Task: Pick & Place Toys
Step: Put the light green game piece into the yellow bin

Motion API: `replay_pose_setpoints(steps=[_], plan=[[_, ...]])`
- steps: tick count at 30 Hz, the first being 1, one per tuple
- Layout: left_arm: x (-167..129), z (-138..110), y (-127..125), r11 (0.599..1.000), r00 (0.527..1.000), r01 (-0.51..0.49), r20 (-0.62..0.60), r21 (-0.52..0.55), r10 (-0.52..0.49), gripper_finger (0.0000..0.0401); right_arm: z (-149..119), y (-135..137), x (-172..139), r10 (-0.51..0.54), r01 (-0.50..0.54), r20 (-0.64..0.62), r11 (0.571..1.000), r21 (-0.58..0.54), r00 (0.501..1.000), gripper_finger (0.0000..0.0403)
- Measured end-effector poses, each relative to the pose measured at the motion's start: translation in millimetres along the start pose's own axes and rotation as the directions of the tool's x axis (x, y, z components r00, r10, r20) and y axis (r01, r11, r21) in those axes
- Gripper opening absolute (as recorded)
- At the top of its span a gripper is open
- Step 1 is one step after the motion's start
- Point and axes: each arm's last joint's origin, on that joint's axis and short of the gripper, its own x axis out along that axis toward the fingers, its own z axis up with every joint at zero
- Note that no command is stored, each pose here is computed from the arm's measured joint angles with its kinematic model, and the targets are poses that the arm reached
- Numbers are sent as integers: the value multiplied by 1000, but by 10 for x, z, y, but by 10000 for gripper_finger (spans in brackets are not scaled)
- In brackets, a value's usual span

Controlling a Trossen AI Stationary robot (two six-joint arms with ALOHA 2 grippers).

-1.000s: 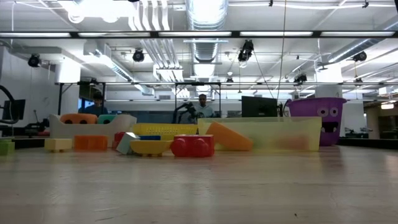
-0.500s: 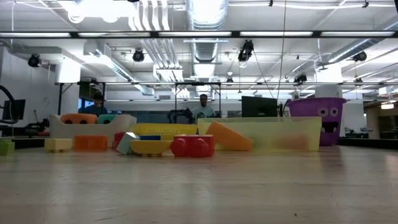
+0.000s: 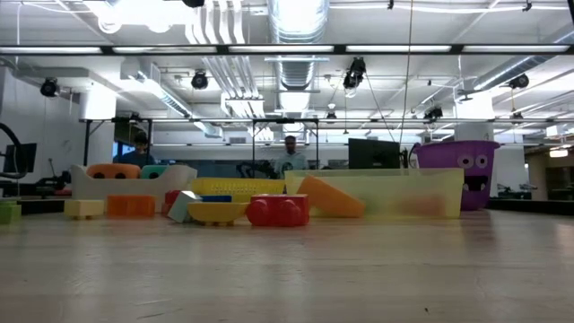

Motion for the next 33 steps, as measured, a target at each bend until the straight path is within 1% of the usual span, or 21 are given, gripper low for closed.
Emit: replay_pose_setpoints(steps=[2, 6, 10, 13, 16, 18, 20, 23, 27, 30, 33], plan=[[-36, 7, -2, 1000, 1000, -9, -17, -11, 9, 366, 0, -1, -7, -12, 13, -17, 999, 44, 1000, 152], [-153, 31, 14, 995, 994, -100, -45, -17, 99, 367, 0, -38, -20, -42, 49, -53, 990, 133, 998, 152], [-305, 59, 26, 981, 979, -192, -74, -10, 190, 367, -11, -47, -17, -62, 75, -81, 982, 172, 995, 152], [-417, 39, 40, 969, 962, -244, -135, -27, 239, 367, -32, -59, -15, -99, 125, -138, 972, 196, 985, 152], [-496, -34, 67, 953, 933, -298, -228, -56, 279, 367, -67, -55, -20, -137, 181, -216, 963, 202, 967, 150], [-526, -95, 91, 941, 907, -333, -291, -58, 303, 368, -105, -34, -21, -149, 206, -266, 957, 202, 952, 141], [-547, -159, 115, 930, 877, -364, -351, -40, 328, 368, -156, -1, -19, -146, 214, -308, 956, 202, 940, 127], [-578, -212, 142, 910, 841, -412, -396, -30, 368, 368, -246, 39, 4, -125, 211, -349, 952, 222, 929, 113], [-592, -222, 154, 899, 826, -438, -400, -13, 397, 368, -368, 56, 51, -110, 227, -397, 938, 263, 911, 117], [-592, -221, 153, 900, 827, -436, -399, -10, 397, 368, -456, 58, 85, -101, 241, -429, 927, 287, 898, 143], [-594, -221, 153, 900, 827, -435, -399, -6, 397, 368, -562, 54, 119, -94, 256, -470, 921, 293, 878, 153]])
